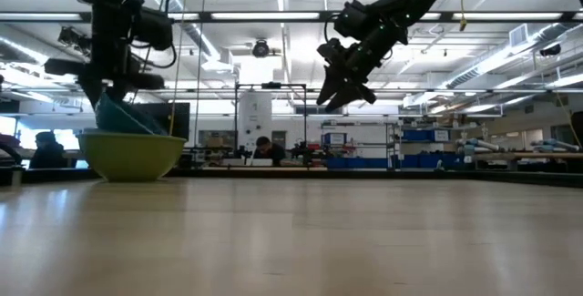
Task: Nest bowls inside each other
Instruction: Stack the blue bowl on top of the light blue bowl, then stack the green bowl on top of the blue bowl
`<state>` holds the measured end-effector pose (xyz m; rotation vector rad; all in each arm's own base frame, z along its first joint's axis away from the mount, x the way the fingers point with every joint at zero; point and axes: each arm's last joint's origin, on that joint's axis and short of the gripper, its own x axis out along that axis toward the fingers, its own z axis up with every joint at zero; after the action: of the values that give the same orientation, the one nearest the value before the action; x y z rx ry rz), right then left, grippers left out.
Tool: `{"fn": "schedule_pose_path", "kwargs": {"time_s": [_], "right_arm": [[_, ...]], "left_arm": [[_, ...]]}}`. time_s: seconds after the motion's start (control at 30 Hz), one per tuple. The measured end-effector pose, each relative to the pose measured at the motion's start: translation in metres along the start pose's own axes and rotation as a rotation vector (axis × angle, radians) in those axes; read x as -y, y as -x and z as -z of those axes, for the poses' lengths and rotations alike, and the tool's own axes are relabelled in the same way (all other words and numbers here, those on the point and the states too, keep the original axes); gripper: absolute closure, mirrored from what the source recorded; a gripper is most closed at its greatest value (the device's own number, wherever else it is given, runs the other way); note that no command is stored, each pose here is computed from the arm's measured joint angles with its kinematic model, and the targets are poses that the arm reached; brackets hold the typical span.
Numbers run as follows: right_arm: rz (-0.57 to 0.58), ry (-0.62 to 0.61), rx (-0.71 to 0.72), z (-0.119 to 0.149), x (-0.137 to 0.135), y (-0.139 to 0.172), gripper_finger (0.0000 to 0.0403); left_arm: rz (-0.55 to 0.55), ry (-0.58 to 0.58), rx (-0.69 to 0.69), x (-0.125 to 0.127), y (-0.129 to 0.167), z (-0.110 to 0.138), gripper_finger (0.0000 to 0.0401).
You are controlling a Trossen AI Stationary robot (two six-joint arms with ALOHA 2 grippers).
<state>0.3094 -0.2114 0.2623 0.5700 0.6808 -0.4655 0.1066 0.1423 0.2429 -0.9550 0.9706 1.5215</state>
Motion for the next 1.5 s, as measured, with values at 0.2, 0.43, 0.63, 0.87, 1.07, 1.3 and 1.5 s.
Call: {"fn": "schedule_pose_path", "kwargs": {"time_s": [0.2, 0.43, 0.63, 0.87, 1.07, 1.3, 1.5], "right_arm": [[0.023, -0.042, -0.012, 0.002, 0.000, 0.000, 0.0245], [0.032, -0.118, -0.053, 0.007, -0.004, -0.001, 0.0249], [0.017, -0.157, -0.109, 0.017, -0.022, -0.005, 0.0250], [0.047, -0.118, -0.314, 0.051, -0.062, -0.007, 0.0259], [0.090, -0.162, -0.489, 0.086, -0.103, -0.001, 0.0265], [0.137, -0.126, -0.635, 0.133, -0.154, 0.013, 0.0265], [0.126, -0.121, -0.751, 0.182, -0.201, 0.034, 0.0265]], "left_arm": [[-0.013, 0.012, -0.009, 0.001, -0.005, -0.003, 0.0249], [0.013, -0.042, -0.004, -0.002, 0.000, -0.002, 0.0197], [0.172, -0.197, 0.038, 0.011, 0.017, -0.011, 0.0198], [0.472, -0.418, 0.178, 0.047, 0.039, -0.005, 0.0211], [0.849, -0.579, 0.309, 0.086, 0.071, 0.016, 0.0213], [1.021, -0.746, 0.367, 0.105, 0.092, 0.051, 0.0213], [1.081, -0.848, 0.330, 0.110, 0.097, 0.080, 0.0213]]}}
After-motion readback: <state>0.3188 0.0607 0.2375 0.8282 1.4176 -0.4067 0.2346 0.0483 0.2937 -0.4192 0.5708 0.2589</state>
